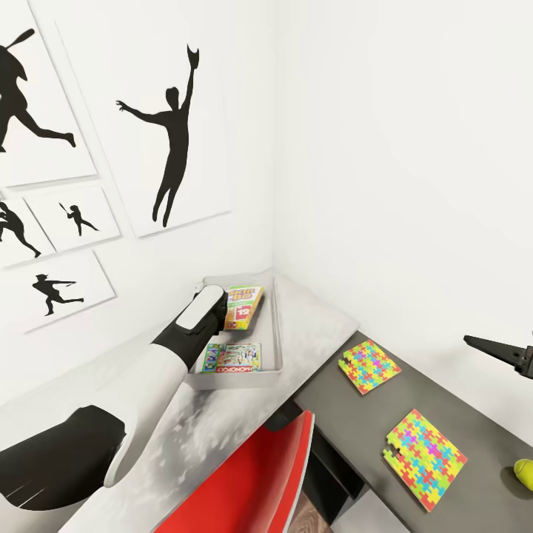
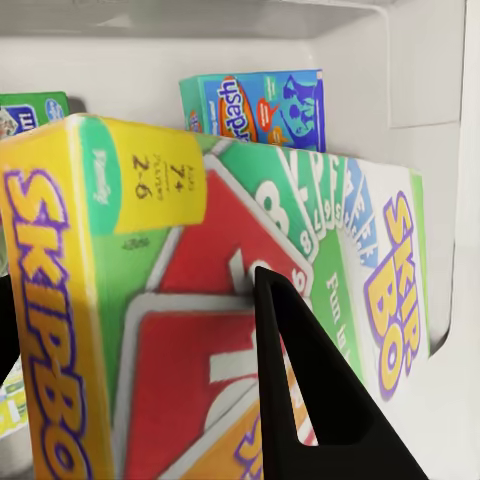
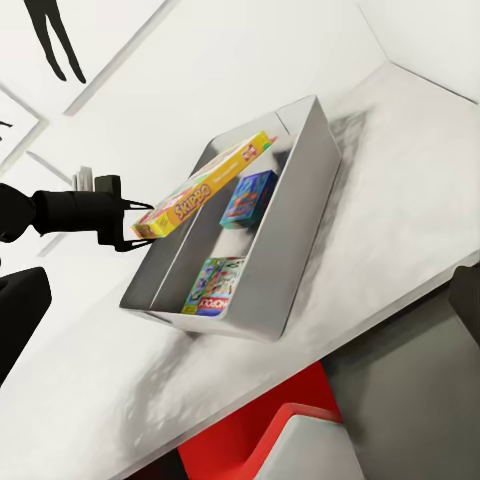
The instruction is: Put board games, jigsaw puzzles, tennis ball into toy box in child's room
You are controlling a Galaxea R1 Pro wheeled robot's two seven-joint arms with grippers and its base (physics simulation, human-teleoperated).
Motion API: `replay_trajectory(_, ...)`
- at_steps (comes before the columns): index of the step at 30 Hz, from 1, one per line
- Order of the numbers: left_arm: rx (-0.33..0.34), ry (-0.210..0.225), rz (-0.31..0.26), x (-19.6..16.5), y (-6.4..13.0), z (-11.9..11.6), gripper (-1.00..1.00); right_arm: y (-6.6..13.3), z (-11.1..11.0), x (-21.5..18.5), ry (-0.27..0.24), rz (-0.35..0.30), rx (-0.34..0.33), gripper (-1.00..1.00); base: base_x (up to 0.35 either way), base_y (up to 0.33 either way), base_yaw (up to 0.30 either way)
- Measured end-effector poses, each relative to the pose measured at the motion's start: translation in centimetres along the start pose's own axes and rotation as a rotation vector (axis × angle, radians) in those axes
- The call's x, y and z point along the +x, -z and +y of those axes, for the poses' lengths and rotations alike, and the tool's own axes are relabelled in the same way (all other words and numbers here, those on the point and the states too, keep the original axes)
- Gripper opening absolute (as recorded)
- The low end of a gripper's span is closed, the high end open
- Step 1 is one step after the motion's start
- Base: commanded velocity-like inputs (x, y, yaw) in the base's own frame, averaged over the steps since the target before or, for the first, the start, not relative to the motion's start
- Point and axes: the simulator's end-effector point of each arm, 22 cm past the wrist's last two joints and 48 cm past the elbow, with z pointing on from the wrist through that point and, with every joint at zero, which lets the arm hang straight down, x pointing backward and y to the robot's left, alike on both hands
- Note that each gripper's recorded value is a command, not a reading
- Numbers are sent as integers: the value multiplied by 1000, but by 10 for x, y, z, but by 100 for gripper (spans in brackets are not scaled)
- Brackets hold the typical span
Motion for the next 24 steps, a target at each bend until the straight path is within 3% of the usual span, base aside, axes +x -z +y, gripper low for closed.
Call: replay_trajectory(24, -15, 28, -26, -7, -2, 6, -100, -1, 0, 2, -2, 5, -2, 100, 0, 0, 0)
